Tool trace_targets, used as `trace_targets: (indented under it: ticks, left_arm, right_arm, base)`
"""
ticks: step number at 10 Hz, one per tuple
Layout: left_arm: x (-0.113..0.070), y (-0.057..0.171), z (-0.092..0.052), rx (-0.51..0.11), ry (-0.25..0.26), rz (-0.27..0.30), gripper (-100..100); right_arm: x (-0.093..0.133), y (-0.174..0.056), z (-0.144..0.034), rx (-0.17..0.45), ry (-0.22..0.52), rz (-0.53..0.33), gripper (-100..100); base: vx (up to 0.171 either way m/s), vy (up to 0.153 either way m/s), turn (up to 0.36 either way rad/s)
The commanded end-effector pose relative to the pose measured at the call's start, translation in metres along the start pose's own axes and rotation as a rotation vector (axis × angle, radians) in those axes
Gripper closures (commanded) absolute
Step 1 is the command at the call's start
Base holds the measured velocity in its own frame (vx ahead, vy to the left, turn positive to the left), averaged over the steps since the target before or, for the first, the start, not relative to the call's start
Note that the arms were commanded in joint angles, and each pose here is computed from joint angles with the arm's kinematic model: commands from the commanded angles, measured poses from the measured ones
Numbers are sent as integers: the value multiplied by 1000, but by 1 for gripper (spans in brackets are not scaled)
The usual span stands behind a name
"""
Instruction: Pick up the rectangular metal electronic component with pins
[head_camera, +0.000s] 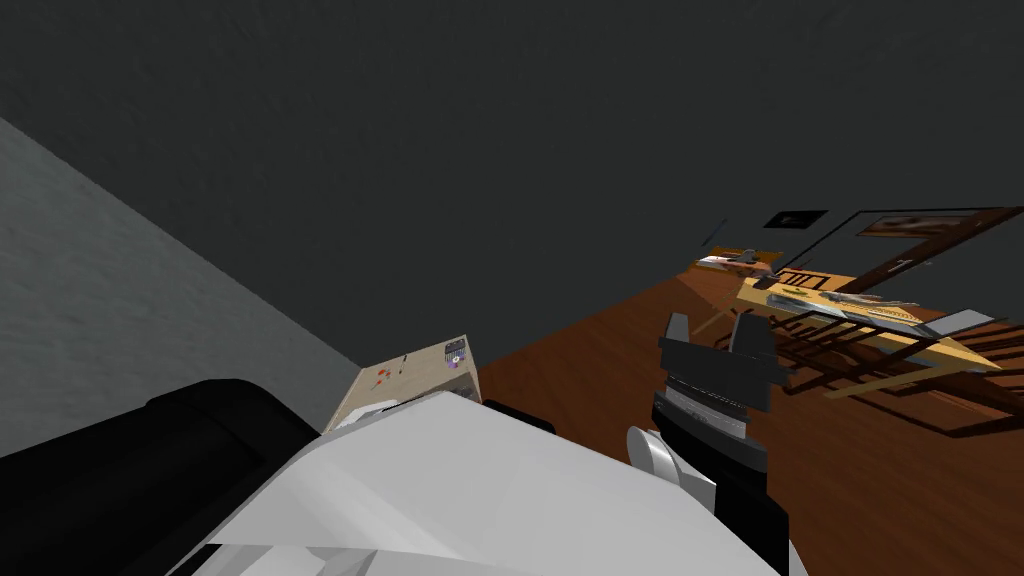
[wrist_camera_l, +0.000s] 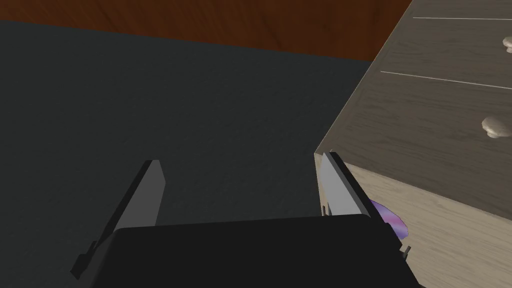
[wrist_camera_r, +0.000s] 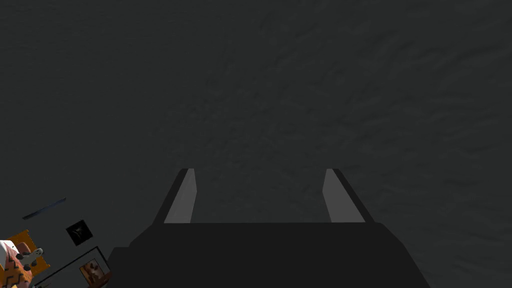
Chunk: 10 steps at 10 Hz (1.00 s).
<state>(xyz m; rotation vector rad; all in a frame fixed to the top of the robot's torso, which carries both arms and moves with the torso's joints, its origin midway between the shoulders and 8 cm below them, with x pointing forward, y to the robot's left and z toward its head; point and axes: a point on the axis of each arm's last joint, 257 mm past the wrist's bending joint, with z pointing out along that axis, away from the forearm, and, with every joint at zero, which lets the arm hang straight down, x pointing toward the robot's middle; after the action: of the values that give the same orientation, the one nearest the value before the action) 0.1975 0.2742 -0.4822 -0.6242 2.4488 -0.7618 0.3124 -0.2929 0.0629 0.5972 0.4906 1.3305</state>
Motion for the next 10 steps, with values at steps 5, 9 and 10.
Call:
trace_targets:
  ticks: [5,9,10]
  left_arm:
    - [19,90,-18,-229,87,-3,-100]
    - [26,159,-44,-410,142,-11,-100]
    - [26,177,-53,-460,155,-15,-100]
  right_arm:
    - [0,0,0,0,0,0,0]
    - [0,0,0,0,0,0,0]
    - [0,0,0,0,0,0,0]
  base:
    - [65,20,-194]
    - [80,50,-237]
    - [48,54,-140]
